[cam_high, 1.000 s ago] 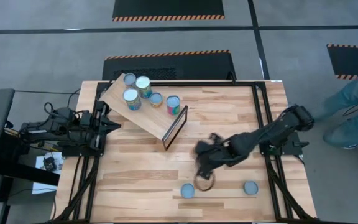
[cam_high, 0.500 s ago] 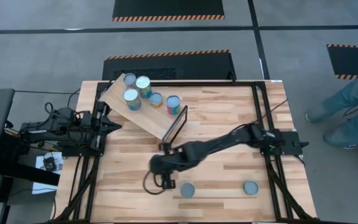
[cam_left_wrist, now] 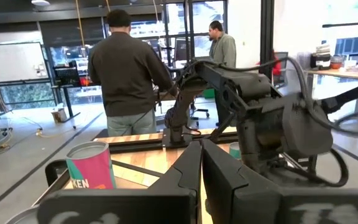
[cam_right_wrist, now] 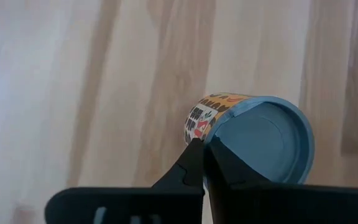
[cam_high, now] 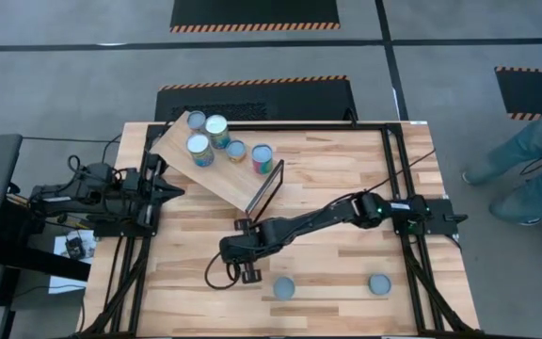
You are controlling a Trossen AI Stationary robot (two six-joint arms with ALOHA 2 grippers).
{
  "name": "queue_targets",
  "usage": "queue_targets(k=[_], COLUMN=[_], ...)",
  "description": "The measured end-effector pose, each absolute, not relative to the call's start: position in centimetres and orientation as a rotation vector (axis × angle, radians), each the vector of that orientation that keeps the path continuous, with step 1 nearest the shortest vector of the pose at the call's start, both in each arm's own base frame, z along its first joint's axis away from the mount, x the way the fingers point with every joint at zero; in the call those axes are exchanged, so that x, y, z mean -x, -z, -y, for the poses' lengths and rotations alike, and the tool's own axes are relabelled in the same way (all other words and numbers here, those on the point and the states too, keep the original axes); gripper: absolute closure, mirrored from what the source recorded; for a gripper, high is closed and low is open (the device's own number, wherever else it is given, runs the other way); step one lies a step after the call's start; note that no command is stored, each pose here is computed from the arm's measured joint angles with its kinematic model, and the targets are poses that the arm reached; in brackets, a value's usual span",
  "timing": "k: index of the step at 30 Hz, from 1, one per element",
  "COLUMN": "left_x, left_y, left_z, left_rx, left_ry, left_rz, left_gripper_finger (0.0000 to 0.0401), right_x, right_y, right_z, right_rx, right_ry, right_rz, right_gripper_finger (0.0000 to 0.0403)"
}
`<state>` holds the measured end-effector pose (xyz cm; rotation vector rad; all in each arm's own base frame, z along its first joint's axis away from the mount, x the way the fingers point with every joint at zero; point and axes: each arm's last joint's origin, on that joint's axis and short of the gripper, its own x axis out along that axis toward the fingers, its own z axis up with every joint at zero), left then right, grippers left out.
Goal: Pick and place cans onto a shelf
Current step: Put the canned black beans on the shelf
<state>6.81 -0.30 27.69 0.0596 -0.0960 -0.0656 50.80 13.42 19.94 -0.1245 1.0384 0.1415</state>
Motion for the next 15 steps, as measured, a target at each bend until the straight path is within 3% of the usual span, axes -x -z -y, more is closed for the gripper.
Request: queue_targets(k=[9, 15], left_x=[-6.82, -6.82], left_y=[-27.63, -27.62], left_z=[0.31, 0.32], left_rx=[-0.059, -0.058], left_ry=[0.067, 0.072], left_rz=[0.090, 0.089], left_gripper_finger=[0.0397, 0.0397], right_x=[-50.98, -51.10], right_y=[-19.31, -19.39], right_z=[-13.69, -13.81], right_rx=[0.131, 0.129], right_ry=[-0.146, -0.148], right_rz=[-1.038, -1.021], right_gripper_finger=[0.0379, 0.0331])
